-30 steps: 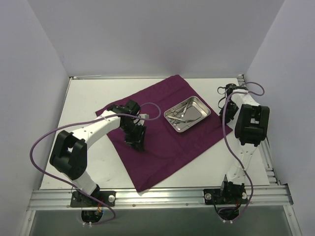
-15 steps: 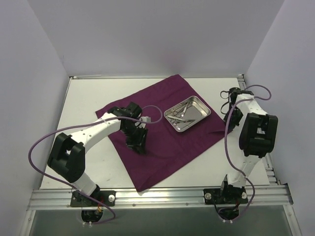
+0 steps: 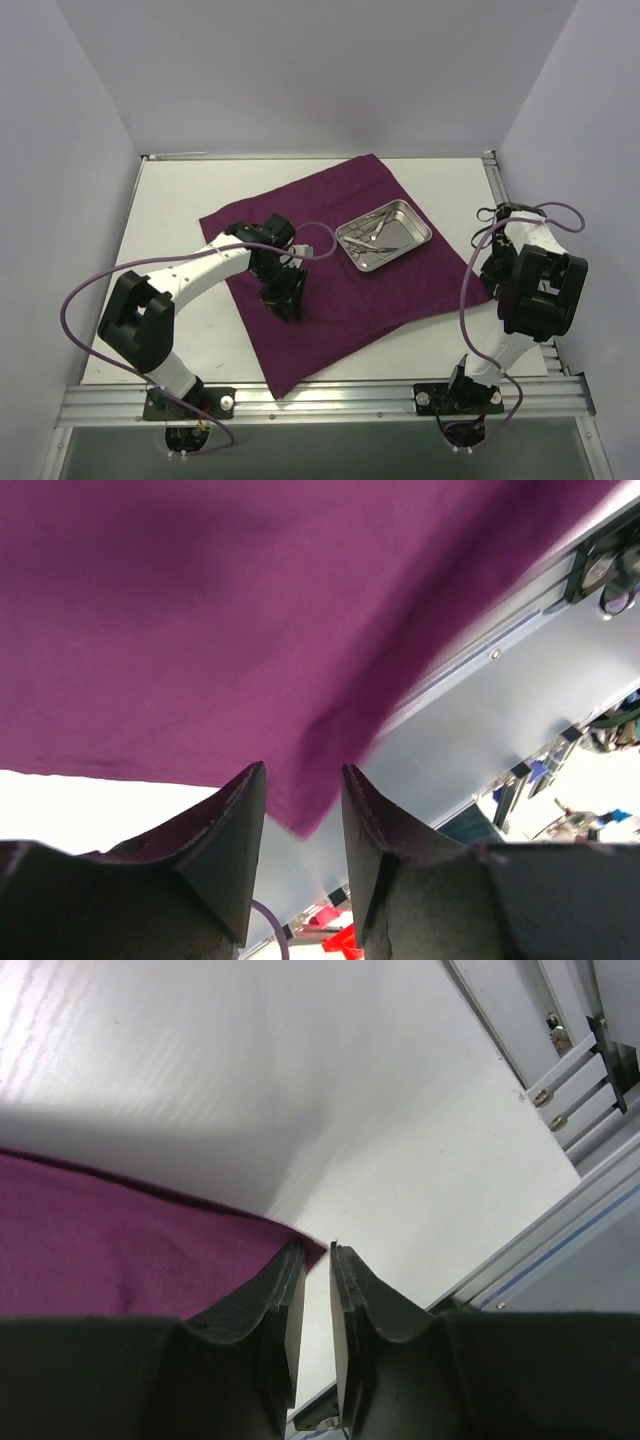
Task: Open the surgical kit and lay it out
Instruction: Smooth out the surgical kit at the center of the board.
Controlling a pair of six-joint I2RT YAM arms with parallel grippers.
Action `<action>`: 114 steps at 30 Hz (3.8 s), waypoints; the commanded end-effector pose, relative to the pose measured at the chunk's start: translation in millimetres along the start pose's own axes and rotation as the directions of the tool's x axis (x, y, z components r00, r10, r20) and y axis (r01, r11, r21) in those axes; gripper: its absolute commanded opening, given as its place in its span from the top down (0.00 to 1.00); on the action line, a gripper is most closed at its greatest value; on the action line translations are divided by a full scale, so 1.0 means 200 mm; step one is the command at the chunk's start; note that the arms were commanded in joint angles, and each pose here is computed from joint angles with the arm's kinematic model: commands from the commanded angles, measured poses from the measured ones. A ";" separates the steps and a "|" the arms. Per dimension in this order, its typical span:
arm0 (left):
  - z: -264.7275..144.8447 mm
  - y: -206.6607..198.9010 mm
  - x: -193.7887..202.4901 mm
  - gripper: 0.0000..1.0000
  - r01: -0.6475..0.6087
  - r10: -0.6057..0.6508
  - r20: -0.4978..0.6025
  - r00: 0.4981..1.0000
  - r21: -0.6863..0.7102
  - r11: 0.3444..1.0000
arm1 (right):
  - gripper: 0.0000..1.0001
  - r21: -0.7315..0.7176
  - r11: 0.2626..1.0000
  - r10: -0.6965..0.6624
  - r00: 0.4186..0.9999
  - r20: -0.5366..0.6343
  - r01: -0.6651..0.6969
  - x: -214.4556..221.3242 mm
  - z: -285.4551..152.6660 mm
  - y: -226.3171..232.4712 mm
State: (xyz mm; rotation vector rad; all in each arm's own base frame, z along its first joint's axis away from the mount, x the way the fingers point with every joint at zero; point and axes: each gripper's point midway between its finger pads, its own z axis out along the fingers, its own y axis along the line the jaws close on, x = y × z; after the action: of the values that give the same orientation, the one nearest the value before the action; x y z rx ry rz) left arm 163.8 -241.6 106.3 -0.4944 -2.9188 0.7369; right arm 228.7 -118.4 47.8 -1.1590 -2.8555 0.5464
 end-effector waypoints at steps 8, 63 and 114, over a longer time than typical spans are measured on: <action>-0.01 0.01 0.20 0.52 -0.047 0.045 -0.024 0.999 -0.142 0.989 | 0.66 0.016 0.999 -0.030 0.999 0.012 0.030 -0.17 -0.10 -0.07; -0.33 1.01 -1.10 0.98 0.491 -0.474 0.399 0.785 0.065 0.869 | 1.00 -0.602 0.749 -0.188 0.960 0.208 0.277 -0.44 -0.25 1.10; -0.10 1.45 -1.09 0.98 0.704 -0.679 0.273 0.682 0.008 0.710 | 0.96 -0.885 -0.291 -0.899 0.212 0.383 0.363 1.78 -0.71 1.77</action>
State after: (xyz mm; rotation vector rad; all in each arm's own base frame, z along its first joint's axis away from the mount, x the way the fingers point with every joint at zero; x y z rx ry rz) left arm 459.8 -96.6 17.2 0.6794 -2.9954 0.7447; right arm 257.3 408.9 32.1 0.8093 -2.4598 -1.4990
